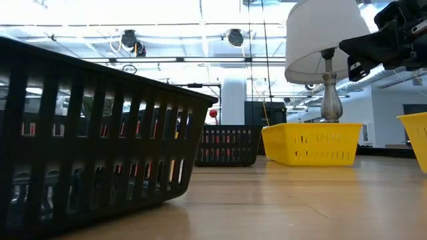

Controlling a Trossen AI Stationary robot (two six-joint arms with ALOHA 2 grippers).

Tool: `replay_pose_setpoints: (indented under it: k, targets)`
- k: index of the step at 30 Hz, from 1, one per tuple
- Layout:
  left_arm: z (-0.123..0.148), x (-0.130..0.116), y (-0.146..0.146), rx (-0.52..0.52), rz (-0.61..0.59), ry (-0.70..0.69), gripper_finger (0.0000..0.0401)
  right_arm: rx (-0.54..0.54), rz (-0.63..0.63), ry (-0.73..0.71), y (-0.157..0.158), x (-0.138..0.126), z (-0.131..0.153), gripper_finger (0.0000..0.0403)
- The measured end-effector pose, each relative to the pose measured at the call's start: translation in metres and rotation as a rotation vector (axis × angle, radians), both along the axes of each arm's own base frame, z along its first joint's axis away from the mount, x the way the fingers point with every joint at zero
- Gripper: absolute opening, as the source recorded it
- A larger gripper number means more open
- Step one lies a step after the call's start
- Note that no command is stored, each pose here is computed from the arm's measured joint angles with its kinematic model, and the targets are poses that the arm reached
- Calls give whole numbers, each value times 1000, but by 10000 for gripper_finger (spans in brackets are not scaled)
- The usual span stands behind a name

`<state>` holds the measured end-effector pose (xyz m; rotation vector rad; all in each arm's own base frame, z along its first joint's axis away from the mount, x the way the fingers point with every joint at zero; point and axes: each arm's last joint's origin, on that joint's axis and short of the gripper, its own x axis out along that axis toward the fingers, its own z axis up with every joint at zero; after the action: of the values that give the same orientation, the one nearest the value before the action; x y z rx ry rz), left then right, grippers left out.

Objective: Stack baskets by color
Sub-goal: Stack the top yellow bin on top of the middle yellow bin

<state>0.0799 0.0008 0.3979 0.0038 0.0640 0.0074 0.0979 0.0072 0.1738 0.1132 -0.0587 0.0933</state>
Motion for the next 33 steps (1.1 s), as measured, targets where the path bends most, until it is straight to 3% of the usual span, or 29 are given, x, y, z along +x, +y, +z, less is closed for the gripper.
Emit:
replay_pose_setpoints:
  k: [4, 9, 16, 20, 25, 33]
  targets:
    - [35, -1, 0, 67, -6, 56, 2, 37, 6, 15, 0, 0, -1, 0]
    - [67, -1, 0, 50, -3, 110, 2, 95, 9, 36, 0, 0, -3, 0]
    - [63, 7, 0, 37, -2, 165, 2, 171, 15, 13, 0, 0, 1, 0]
    - [52, 15, 0, 33, -2, 206, 3, 155, 2, 84, 0, 2, -4, 0]
    - [35, 32, 0, 32, -2, 211, 3, 112, -20, 38, -1, 2, 37, 0]
    - [8, 55, -8, 41, -66, 192, 3, 9, -22, 96, 0, 16, 114, 0]
